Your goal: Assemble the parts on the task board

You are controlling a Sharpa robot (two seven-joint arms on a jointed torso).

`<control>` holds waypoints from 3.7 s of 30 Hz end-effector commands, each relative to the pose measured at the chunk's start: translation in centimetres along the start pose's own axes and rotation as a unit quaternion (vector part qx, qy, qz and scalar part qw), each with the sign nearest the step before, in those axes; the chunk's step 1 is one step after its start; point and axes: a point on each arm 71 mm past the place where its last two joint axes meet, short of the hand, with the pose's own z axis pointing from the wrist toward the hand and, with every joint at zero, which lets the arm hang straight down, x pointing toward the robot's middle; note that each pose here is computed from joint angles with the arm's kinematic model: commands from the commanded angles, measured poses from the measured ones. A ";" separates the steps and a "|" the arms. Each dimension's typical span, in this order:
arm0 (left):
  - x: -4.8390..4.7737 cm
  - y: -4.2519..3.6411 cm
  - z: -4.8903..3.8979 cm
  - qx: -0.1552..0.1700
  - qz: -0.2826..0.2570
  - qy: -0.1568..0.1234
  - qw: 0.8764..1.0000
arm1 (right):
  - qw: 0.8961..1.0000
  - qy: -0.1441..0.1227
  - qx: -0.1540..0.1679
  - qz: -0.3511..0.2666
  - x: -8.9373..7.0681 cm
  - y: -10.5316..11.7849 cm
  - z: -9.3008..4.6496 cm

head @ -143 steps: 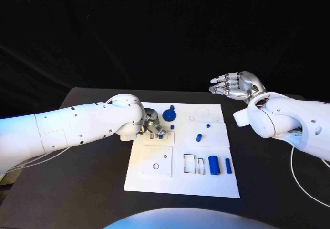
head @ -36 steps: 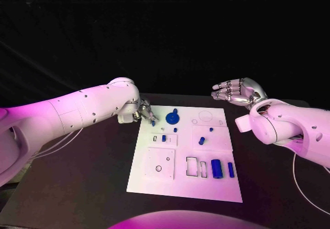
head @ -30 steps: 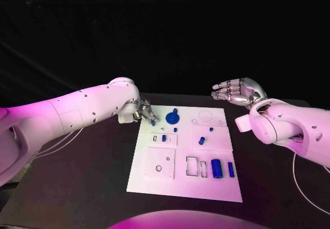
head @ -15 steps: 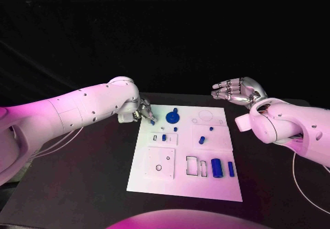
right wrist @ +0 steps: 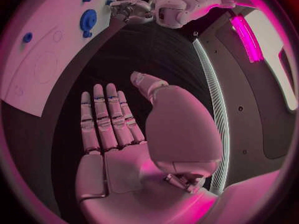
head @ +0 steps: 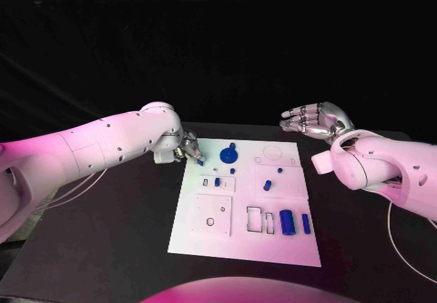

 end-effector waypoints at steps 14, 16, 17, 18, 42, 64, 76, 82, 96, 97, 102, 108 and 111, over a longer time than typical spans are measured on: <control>1.53 -0.20 -3.15 0.094 -0.075 0.002 0.993 | 1.000 0.004 -0.003 0.001 -0.1 -0.1 0.0; 1.71 -0.26 -3.59 0.102 -0.069 -0.005 0.992 | 1.000 0.004 -0.002 0.001 -0.1 -0.2 -0.1; 1.77 -0.26 -3.74 0.105 -0.066 -0.008 0.992 | 1.000 0.004 -0.002 0.001 -0.1 -0.2 -0.1; 1.83 -0.27 -3.92 0.107 -0.060 -0.013 0.992 | 1.000 0.004 -0.002 0.001 -0.2 -0.2 -0.1; 5.10 -0.48 -4.00 0.128 0.016 -0.068 0.989 | 1.000 0.005 0.002 0.003 -0.1 -0.6 -0.1; 7.09 0.58 -2.96 0.094 0.015 -0.031 0.995 | 1.000 0.005 0.003 0.003 -0.2 -0.6 -0.2; 7.33 0.80 -2.97 0.087 0.018 -0.024 0.996 | 1.000 0.004 0.006 0.008 -0.3 -0.7 -0.2; 7.37 0.99 -3.09 0.085 0.018 -0.023 0.996 | 1.000 0.002 0.011 0.013 -0.4 -0.8 -0.2; 7.30 1.28 -3.23 0.081 0.019 -0.028 0.996 | 1.000 0.002 0.012 0.014 -0.4 -0.9 -0.2; 7.30 1.28 -3.23 0.081 0.019 -0.028 0.996 | 1.000 0.002 0.012 0.015 -0.4 -0.9 -0.2; 7.34 1.19 -3.22 0.082 0.020 -0.027 0.996 | 1.000 0.003 0.012 0.015 -0.4 -0.9 -0.2; 7.40 1.15 -3.19 0.082 0.023 -0.022 0.996 | 1.000 0.003 0.013 0.015 -0.4 -0.9 -0.2; 7.42 1.11 -3.16 0.082 0.023 -0.021 0.996 | 1.000 0.003 0.013 0.015 -0.4 -0.9 -0.2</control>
